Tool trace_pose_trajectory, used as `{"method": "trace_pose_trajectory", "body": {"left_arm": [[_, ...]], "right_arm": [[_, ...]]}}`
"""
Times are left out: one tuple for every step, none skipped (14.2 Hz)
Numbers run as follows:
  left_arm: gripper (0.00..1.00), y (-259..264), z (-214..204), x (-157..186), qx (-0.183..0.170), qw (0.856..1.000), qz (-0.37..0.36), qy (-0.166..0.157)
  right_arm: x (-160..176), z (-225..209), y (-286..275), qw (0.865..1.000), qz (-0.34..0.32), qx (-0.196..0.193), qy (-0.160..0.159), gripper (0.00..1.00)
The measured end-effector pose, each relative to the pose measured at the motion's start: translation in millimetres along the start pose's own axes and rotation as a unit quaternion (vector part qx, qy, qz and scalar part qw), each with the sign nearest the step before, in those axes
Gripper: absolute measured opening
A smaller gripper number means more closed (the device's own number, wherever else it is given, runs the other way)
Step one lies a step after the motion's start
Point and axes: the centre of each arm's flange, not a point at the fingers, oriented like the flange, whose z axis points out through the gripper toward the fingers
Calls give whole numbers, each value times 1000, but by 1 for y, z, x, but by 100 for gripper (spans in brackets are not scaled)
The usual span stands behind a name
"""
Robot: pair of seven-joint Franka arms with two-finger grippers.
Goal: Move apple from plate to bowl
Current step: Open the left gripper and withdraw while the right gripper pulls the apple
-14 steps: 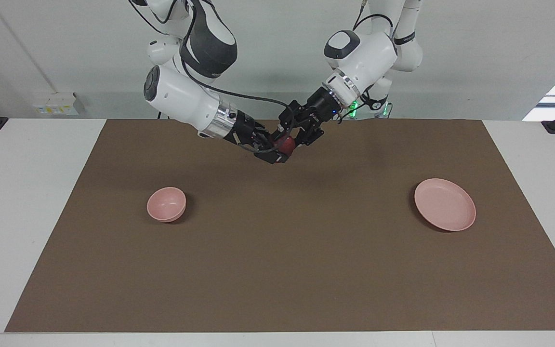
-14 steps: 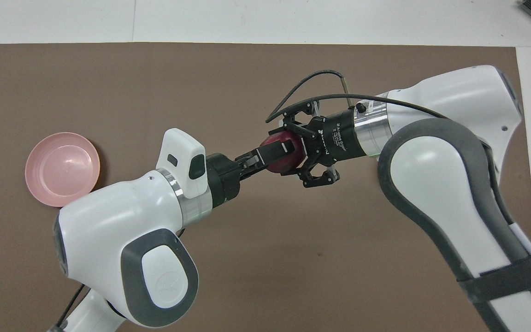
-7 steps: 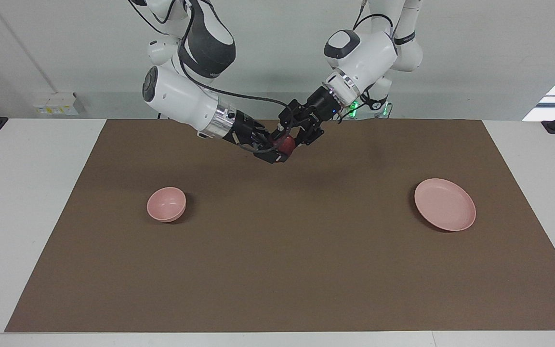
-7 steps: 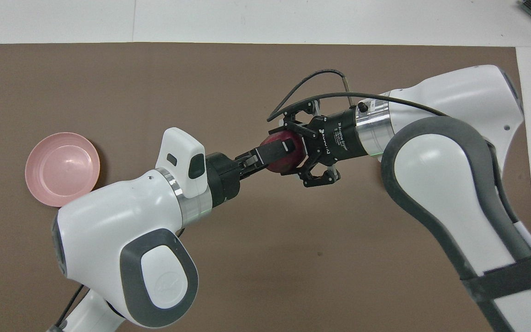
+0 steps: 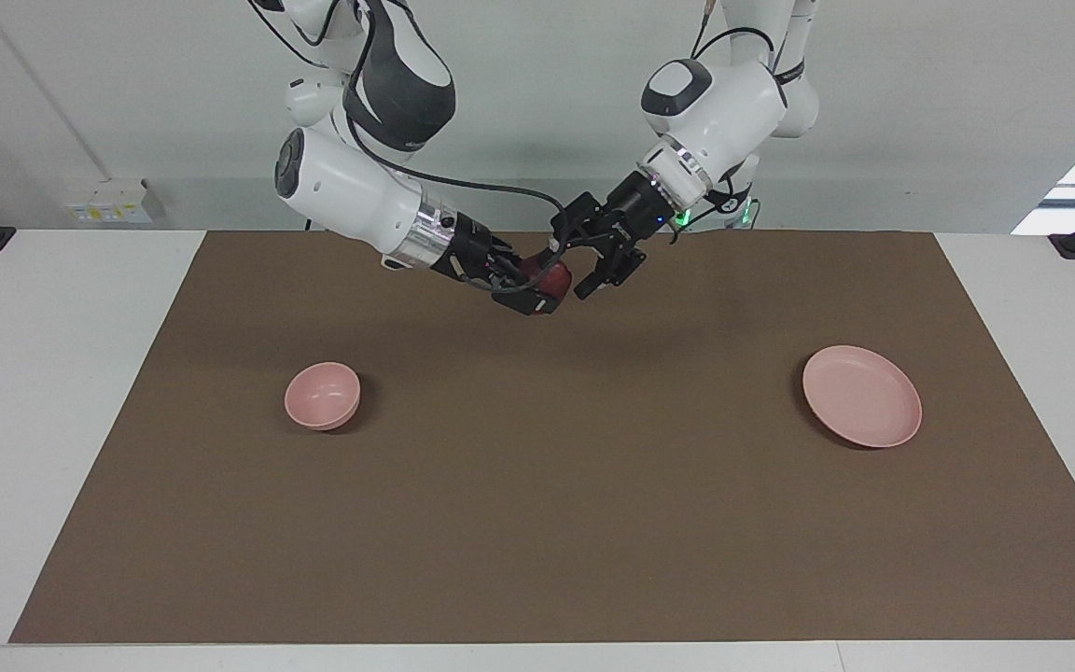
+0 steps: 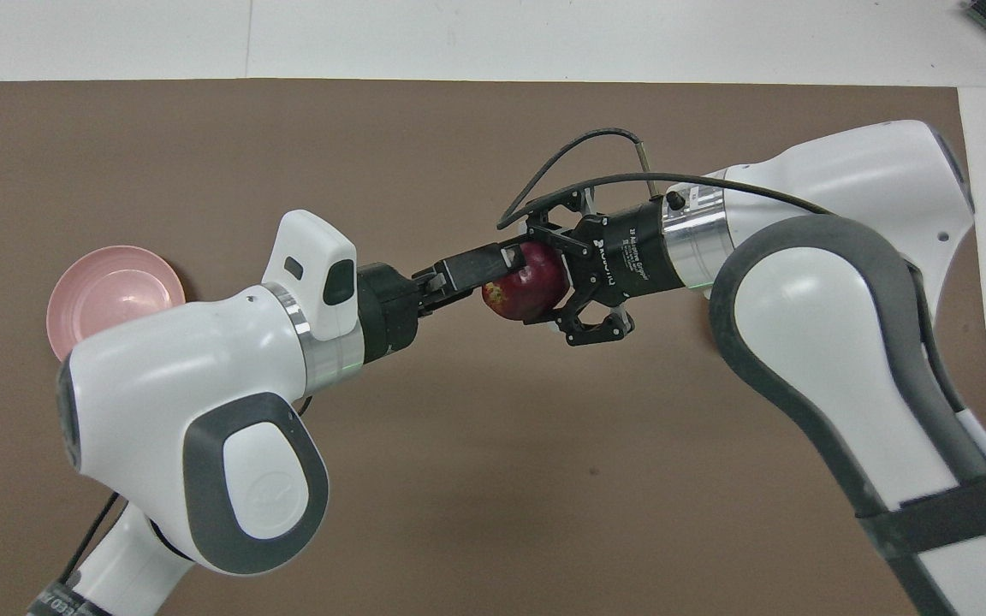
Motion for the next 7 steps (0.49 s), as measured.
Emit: {"method": "trace_pose_trajectory", "body": {"left_arm": [[100,-7,-5,9,13,1000,6,-11],[100,-18,-9,18,27,999,7,-22],[100,-28,-15,27,40,999,7,-31],[100,-38,-20,35,56,998,9,-40],[100,-48,-26,42,75,996,15,-51],[100,-58,-31,48,98,993,24,-64],[100,-69,-36,52,125,989,36,-77]], "right_arm": [[1,0,1,1000,-6,-4,-1,79],[4,-3,1,1000,-13,-6,0,79],[8,-7,3,1000,-22,-10,3,79],[14,-11,5,999,-34,-19,10,79],[21,-16,7,998,-50,-31,22,79],[29,-21,11,996,-69,-47,38,79],[37,-24,14,992,-93,-65,60,79]]}}
